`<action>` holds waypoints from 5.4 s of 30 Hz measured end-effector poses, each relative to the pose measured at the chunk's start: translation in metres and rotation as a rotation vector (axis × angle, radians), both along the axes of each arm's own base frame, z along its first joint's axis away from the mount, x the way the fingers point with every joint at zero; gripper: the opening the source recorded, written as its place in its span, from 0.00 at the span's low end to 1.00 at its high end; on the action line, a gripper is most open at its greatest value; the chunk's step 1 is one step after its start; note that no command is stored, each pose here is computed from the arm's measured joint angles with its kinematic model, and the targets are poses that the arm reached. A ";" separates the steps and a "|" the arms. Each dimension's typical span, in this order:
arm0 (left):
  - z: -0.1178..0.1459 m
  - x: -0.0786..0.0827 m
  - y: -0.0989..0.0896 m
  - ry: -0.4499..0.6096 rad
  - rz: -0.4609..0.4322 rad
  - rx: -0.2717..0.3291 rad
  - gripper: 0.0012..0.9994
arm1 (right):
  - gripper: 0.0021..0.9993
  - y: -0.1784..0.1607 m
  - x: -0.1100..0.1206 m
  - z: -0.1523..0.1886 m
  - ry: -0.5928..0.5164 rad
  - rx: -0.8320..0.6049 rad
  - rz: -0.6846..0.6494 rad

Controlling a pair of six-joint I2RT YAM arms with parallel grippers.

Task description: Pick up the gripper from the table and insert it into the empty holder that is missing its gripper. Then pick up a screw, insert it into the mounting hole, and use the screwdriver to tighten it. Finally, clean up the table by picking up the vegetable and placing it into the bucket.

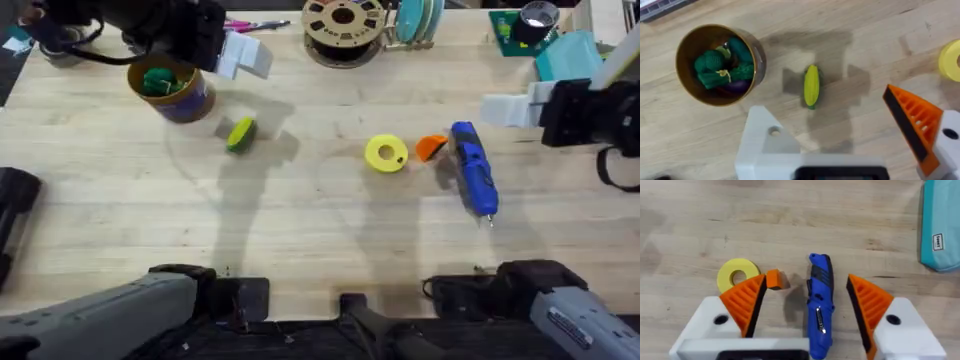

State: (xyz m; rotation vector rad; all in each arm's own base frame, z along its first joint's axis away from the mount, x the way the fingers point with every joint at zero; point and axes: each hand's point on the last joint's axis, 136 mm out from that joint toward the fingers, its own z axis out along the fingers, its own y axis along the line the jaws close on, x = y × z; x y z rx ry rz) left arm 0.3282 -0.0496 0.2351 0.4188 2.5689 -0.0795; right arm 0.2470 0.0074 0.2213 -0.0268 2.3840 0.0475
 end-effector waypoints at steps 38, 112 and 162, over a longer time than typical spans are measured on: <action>0.074 0.030 0.001 -0.445 0.008 -0.034 0.99 | 1.00 0.000 0.000 0.000 0.000 -0.002 0.002; -0.065 -0.175 -0.103 -0.771 -0.730 -0.678 0.99 | 1.00 0.000 0.000 0.000 0.000 -0.002 0.002; -0.075 -0.180 -0.105 -0.714 -0.731 -0.708 0.99 | 1.00 0.000 0.000 0.000 0.000 -0.002 0.002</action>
